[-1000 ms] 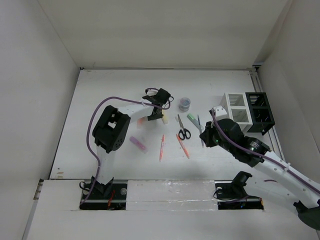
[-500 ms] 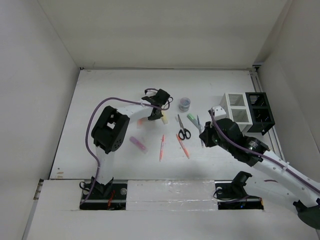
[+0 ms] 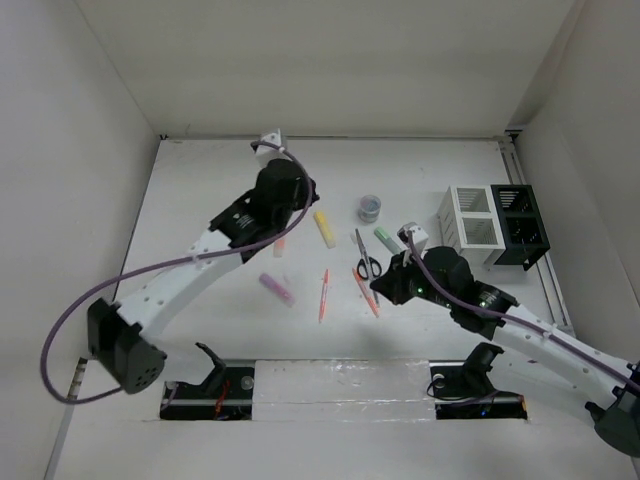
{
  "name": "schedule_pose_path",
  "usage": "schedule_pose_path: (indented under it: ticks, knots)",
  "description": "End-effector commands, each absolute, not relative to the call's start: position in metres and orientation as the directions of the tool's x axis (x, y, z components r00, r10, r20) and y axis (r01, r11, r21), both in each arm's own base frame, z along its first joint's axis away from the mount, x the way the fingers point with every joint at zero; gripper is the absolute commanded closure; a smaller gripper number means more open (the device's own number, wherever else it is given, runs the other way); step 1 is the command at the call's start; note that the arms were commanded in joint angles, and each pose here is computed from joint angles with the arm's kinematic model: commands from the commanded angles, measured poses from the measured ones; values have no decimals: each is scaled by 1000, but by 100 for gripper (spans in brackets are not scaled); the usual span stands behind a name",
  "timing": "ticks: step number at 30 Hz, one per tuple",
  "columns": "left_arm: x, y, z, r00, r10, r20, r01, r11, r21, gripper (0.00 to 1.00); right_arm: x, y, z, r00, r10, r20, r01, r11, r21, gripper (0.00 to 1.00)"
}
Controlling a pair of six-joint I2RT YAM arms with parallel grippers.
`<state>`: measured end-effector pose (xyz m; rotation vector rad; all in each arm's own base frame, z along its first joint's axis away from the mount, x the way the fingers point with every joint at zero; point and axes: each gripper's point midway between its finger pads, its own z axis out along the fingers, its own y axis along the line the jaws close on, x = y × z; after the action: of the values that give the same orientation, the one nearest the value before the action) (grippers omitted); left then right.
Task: Sort the stationery into containers
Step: Close the pen cap on the pen.
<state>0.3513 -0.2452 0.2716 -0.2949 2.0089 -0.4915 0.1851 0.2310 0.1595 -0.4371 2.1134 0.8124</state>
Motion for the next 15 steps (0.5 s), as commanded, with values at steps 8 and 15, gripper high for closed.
schedule_pose_path:
  ticks: [8, 15]
  knots:
    - [292, -264, 357, -333, -511, -792, 476, 634, -609, 100, 163, 301, 283, -465, 242, -852, -817, 254, 518, 100]
    - [269, -266, 370, -303, -542, -784, 588, 541, -602, 100, 171, 313, 291, -482, 247, -840, -811, 237, 535, 100]
